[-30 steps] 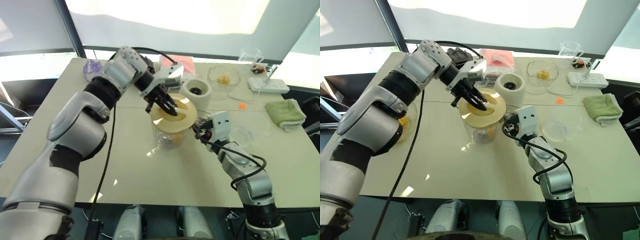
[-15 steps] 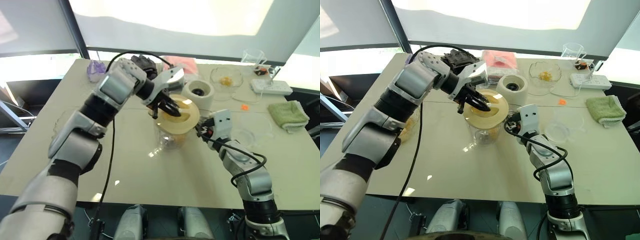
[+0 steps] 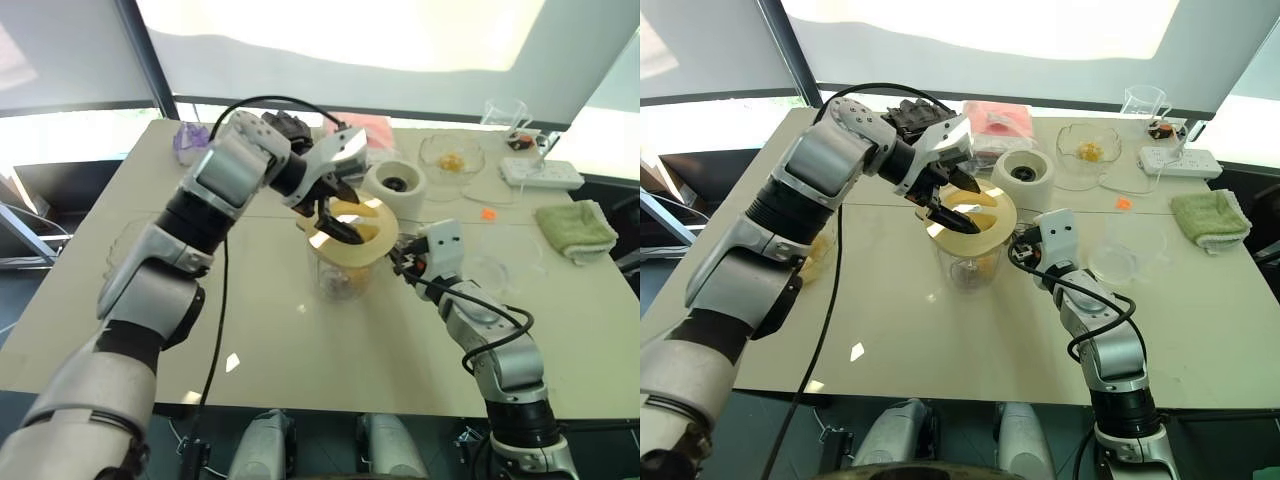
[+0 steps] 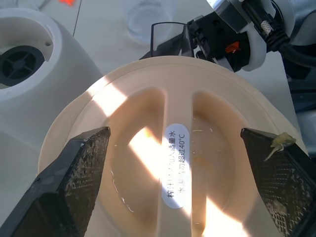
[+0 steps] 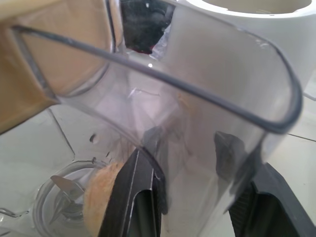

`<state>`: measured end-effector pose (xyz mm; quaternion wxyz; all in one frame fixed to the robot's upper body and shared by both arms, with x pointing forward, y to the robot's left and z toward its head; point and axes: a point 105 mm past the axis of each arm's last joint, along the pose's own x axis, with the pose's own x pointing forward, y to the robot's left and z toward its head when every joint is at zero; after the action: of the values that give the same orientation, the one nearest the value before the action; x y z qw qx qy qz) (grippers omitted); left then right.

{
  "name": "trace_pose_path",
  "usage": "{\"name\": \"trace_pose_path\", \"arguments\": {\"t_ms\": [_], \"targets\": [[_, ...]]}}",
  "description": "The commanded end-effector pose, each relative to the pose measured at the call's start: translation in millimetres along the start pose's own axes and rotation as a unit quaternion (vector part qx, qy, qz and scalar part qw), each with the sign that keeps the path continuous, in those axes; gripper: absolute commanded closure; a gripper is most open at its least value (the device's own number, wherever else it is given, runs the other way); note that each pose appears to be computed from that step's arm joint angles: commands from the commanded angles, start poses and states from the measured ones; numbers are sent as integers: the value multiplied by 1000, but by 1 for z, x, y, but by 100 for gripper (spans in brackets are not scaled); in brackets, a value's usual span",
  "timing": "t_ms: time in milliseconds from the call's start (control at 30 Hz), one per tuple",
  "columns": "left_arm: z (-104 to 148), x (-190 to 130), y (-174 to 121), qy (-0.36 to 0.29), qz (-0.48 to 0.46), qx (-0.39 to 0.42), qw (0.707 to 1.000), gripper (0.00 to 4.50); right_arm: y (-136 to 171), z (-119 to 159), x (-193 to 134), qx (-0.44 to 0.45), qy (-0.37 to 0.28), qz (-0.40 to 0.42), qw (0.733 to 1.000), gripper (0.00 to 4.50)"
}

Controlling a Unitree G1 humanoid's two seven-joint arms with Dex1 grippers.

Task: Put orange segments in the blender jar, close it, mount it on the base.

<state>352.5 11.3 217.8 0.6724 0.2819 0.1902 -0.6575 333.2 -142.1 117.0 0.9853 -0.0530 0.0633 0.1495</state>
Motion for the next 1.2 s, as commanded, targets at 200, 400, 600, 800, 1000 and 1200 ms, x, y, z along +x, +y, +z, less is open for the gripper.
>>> {"name": "trace_pose_path", "arguments": {"t_ms": [200,400,600,800,1000,1200], "targets": [[6,-9,1,-5,-14,-3,1000,4,7,18,-2,-21,-37,19,999,337],[52,-46,7,-55,25,59,996,4,7,14,-2,-23,-32,24,999,337],[94,-92,21,-123,119,67,983,4,4,12,-4,-30,-28,22,999,337],[64,-123,34,-190,220,36,956,4,-11,22,-14,-23,-37,6,999,337],[-11,-123,10,-217,252,-60,941,4,-20,52,-29,6,-58,17,998,337],[-64,-106,-9,-222,303,-139,916,4,-35,107,-52,-12,-82,27,996,337]]}}
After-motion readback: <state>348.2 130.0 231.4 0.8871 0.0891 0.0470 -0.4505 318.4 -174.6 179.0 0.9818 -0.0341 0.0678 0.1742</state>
